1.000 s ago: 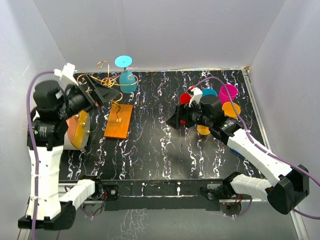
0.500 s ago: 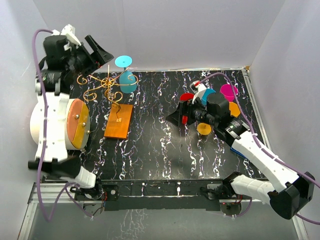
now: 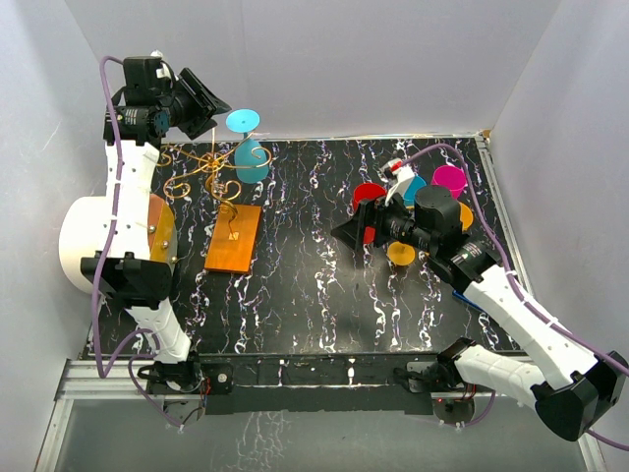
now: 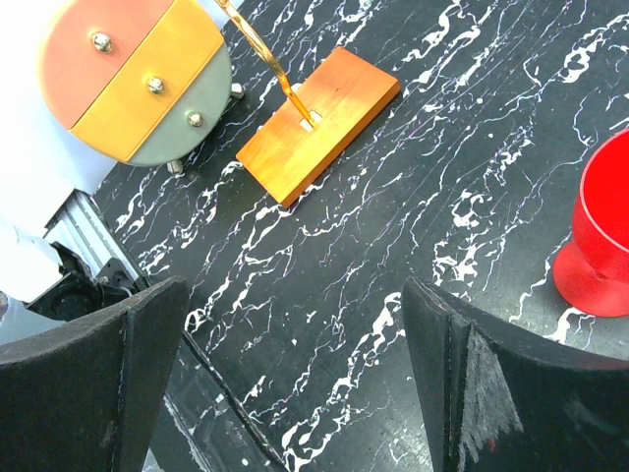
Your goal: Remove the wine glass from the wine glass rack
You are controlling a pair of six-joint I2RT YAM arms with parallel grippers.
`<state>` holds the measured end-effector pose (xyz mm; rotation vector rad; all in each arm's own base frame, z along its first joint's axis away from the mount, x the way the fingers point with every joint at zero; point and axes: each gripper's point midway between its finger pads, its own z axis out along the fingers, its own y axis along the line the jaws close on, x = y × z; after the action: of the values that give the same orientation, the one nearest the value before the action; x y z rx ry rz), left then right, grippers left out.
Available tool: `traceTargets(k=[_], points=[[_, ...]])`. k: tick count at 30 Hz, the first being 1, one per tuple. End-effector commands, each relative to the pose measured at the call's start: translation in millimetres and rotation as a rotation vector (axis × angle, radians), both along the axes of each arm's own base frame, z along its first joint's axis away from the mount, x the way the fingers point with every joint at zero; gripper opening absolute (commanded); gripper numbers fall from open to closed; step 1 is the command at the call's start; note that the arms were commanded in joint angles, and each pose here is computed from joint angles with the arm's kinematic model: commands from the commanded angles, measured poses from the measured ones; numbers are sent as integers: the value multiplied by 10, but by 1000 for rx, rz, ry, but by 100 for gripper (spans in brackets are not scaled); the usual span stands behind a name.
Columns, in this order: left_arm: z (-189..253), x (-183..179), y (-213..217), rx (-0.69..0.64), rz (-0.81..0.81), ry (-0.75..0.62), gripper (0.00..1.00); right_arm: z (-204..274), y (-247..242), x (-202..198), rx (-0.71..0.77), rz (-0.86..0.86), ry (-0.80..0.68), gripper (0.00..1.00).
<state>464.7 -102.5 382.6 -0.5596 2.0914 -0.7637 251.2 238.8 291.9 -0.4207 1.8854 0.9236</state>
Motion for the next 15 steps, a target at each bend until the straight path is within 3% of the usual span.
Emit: traceTargets(k=[1,15], points=[[181,-40,-4,-38,19,-41,51,295,-58,-16,29,-13,-95,89],[-43,38,-110,-95,-9,4,48,316,-99,-38,33,-27,-104,89]])
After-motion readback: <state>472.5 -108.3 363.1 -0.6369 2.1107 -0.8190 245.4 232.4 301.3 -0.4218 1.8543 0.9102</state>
